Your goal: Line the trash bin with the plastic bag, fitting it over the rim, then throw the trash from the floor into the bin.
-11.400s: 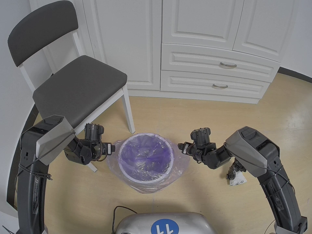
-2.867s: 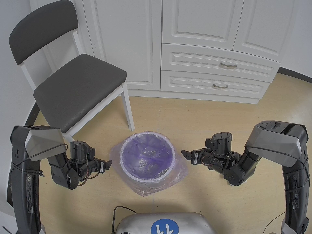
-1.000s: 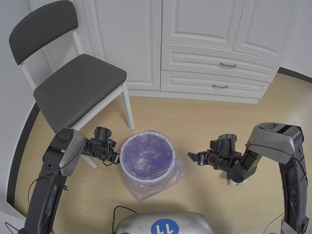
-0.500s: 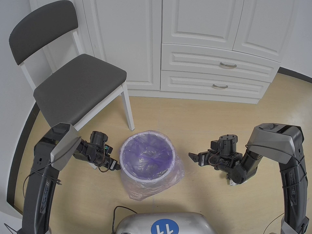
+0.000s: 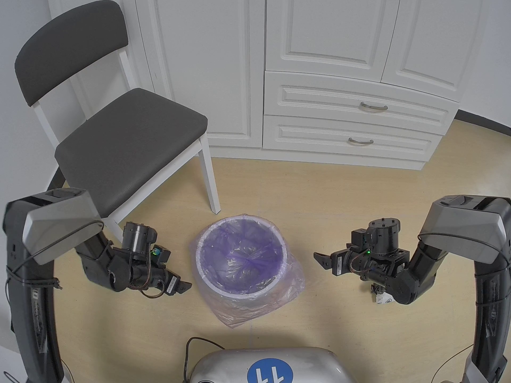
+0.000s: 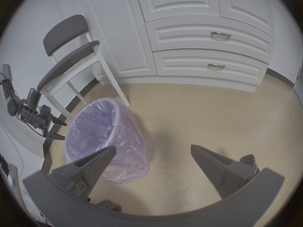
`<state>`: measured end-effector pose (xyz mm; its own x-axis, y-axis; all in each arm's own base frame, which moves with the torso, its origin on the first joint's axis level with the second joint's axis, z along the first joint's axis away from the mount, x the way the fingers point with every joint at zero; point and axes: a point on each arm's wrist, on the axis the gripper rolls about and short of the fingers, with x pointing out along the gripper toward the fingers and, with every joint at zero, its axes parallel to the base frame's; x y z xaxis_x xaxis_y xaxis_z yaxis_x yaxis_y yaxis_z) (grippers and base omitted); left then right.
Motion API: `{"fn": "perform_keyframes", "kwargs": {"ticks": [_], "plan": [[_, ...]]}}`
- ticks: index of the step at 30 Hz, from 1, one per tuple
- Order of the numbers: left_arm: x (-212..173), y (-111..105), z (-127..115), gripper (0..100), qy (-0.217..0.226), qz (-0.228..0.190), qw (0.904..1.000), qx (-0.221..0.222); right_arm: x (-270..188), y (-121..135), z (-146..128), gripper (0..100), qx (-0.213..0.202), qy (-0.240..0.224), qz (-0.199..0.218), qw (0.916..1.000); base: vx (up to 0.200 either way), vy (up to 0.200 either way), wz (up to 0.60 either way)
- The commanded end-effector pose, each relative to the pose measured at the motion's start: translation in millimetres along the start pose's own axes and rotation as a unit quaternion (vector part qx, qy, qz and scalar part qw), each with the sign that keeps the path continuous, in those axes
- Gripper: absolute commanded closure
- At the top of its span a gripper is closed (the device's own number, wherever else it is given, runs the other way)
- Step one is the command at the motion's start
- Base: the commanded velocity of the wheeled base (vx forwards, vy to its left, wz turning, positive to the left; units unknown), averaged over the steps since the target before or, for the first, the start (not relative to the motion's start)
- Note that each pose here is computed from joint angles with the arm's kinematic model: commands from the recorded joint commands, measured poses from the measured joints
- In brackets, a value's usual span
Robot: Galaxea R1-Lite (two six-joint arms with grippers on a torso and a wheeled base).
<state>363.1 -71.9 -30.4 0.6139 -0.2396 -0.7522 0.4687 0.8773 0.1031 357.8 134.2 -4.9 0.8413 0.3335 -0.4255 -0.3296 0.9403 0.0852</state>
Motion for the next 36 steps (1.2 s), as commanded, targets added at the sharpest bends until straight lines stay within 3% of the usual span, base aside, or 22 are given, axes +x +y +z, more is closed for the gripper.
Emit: {"fn": "perform_keyframes", "kwargs": {"ticks": [1,5,7,12,15,17,22,23,25,28,30,34,36], "plan": [[-141,-44,0,0,-0.142,0.002,0.9895,0.029,-95,12,42,0,-0.020,-0.049,0.002,0.9986,0.000,0.000,0.00],[-168,-49,-6,0,-0.162,0.002,0.9866,0.020,-114,14,46,0,-0.021,-0.059,-0.009,0.9980,0.000,0.000,0.00],[-194,-54,-16,0,-0.185,0.004,0.9827,0.013,-137,15,49,0,-0.021,-0.058,-0.042,0.9972,0.000,0.000,0.00],[-230,-59,-30,0,-0.224,0.011,0.9744,0.006,-167,18,51,0,-0.017,-0.058,-0.067,0.9959,0.000,0.000,0.00],[-263,-63,-42,0,-0.278,0.016,0.9605,-0.012,-196,16,49,0,-0.010,-0.075,-0.079,0.9940,0.000,0.000,0.00],[-270,-64,-44,0,-0.290,0.018,0.9565,-0.019,-202,15,51,0,-0.011,-0.082,-0.078,0.9935,0.000,0.000,0.00],[-305,-63,-45,0,-0.352,0.022,0.9332,-0.070,-219,7,63,0,-0.014,-0.122,-0.099,0.9875,0.000,0.000,0.00],[-311,-62,-41,0,-0.366,0.025,0.9269,-0.077,-224,4,64,0,-0.021,-0.127,-0.108,0.9857,0.000,0.000,0.00],[-325,-56,-26,0,-0.403,0.034,0.9103,-0.091,-244,-5,70,0,-0.070,-0.153,-0.154,0.9737,0.000,0.000,0.00],[-334,-53,-13,0,-0.424,0.040,0.9008,-0.086,-271,-7,76,0,-0.103,-0.181,-0.201,0.9571,0.000,0.000,0.00],[-337,-52,-11,0,-0.427,0.044,0.8992,-0.083,-287,-6,80,0,-0.102,-0.184,-0.219,0.9527,0.000,0.000,0.00],[-336,-52,-15,0,-0.415,0.072,0.9017,-0.098,-299,-9,88,0,-0.099,-0.123,-0.248,0.9559,0.000,0.000,0.00],[-337,-48,-9,0,-0.413,0.096,0.8990,-0.109,-295,-18,101,0,-0.070,-0.084,-0.269,0.9567,0.000,0.000,0.00]]}}
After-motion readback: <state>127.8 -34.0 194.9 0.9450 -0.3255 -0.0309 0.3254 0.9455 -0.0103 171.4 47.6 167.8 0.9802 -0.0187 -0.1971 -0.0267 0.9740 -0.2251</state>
